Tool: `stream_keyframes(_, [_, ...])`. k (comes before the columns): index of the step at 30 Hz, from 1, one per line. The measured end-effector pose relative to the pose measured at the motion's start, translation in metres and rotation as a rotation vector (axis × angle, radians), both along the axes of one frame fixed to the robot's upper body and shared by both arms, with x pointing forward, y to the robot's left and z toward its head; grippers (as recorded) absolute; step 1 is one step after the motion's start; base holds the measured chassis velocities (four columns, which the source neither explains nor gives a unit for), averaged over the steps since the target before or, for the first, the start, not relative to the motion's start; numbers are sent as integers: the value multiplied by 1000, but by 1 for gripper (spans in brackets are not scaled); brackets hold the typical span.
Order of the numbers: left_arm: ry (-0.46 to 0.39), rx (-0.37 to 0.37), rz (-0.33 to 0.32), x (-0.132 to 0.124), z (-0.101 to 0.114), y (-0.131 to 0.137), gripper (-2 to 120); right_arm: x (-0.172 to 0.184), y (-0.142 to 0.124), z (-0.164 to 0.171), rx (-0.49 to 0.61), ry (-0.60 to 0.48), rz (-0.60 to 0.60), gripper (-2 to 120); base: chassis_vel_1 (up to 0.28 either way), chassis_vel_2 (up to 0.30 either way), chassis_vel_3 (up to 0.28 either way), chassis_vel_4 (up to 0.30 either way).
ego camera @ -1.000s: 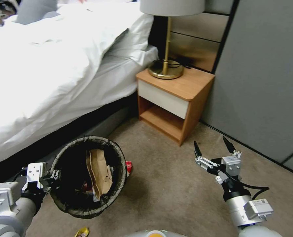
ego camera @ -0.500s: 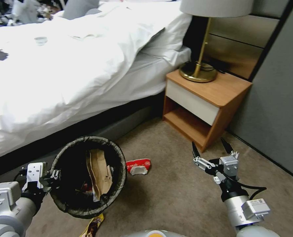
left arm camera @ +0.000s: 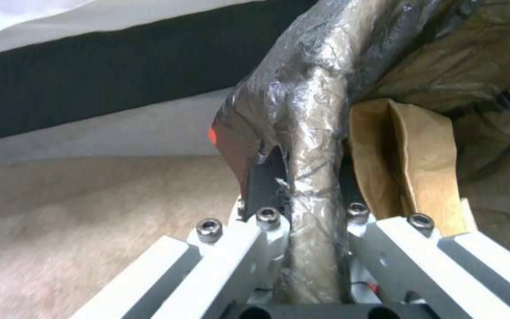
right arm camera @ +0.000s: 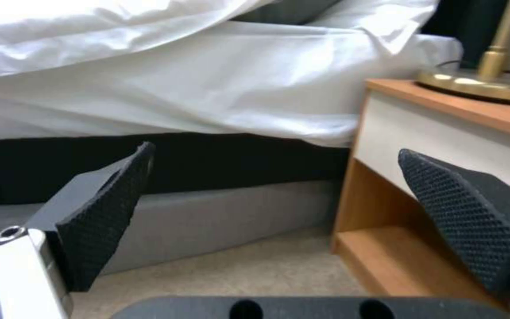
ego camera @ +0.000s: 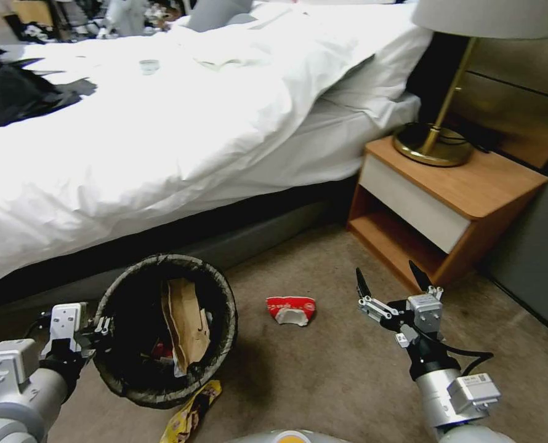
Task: Pick up the trash bin, then pick up the garbage from the floor and place it into the trash bin.
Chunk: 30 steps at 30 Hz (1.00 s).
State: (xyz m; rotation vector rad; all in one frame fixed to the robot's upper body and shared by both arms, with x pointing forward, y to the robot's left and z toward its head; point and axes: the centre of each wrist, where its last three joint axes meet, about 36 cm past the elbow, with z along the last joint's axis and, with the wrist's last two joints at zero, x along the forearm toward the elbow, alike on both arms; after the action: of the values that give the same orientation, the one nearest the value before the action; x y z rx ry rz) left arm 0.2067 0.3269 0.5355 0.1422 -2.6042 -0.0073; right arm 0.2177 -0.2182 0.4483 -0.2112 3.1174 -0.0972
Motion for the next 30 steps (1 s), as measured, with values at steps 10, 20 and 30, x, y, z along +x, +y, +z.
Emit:
stream_keyframes(10, [-5,-1,3,1,1,0,1,-5,3,2,9,46,13,100,25,28,32,38])
stream_keyframes(20, [-13,-6,-1,2,2,0,1,-11,7,6,13,84,27,100,0,0,0,0])
stream_keyframes(30, [-13,-13,-4,2,2,0,1,-9,1,8,7,174,60,100,0,0,0,0])
